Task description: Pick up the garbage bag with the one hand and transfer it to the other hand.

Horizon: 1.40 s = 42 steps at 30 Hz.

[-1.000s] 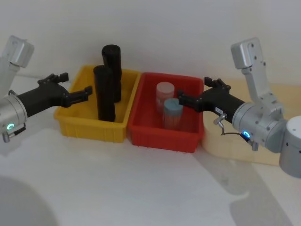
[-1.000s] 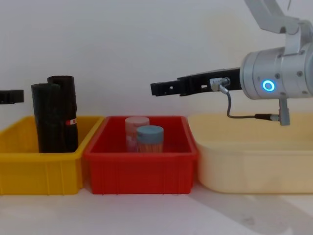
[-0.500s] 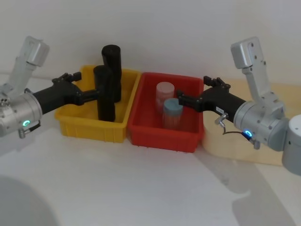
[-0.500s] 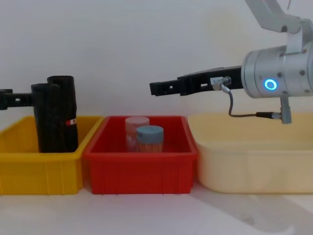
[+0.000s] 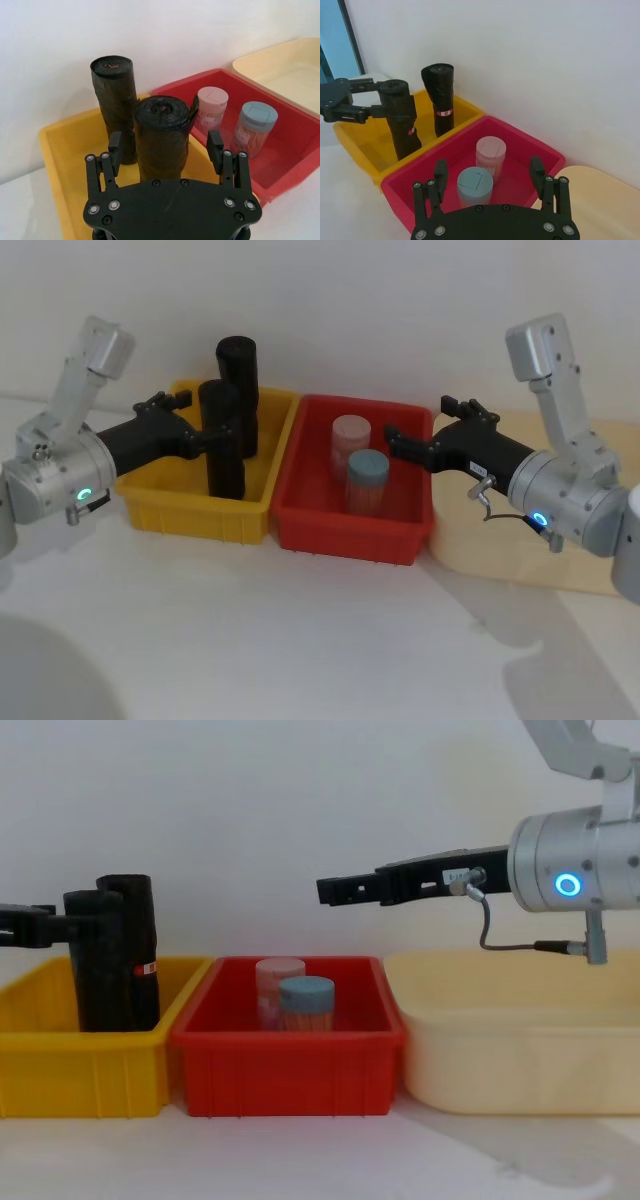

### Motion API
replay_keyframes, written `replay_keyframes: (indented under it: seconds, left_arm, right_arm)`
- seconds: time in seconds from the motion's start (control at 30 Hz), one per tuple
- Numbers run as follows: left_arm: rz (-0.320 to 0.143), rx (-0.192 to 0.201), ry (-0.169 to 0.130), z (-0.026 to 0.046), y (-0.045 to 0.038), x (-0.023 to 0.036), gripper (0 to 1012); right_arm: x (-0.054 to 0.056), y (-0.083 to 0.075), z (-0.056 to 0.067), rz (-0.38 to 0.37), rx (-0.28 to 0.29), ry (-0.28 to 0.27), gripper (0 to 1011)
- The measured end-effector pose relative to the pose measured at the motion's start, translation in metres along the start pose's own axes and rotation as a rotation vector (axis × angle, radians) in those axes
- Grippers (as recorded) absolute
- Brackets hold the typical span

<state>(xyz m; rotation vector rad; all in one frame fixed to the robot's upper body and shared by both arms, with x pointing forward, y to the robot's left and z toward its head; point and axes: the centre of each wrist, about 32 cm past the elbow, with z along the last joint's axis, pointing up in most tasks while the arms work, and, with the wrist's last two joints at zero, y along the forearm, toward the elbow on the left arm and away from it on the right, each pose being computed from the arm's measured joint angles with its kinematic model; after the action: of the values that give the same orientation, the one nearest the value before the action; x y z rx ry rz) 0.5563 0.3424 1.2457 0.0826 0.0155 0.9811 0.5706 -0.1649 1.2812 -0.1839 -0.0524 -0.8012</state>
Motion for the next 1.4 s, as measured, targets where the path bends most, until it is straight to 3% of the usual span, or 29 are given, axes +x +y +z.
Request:
replay_keyframes:
  seconds: [0.47,0.7,1.0,1.4]
  left_arm:
    - [0.015,-0.008,-0.02,0.0002,-0.017,-0.0017,999]
    - [0.018,-0.009,-0.024,0.0004,-0.0202,-0.0021,864]
    - [0.021,-0.011,-0.028,0.0006,-0.0229,-0.0024,590]
    - [0.022,-0.012,-0.03,0.0008,-0.0242,-0.0026,548]
  right_arm:
    - [0.008,0.0,0.0,0.007,0.009,0.003,1001]
    - [0.01,0.002,0.0,0.015,0.005,0.007,1002]
    - [0.01,0.008,-0.001,0.036,-0.02,0.015,1001]
    - [0.008,0.022,-0.006,0.079,-0.081,0.027,1001]
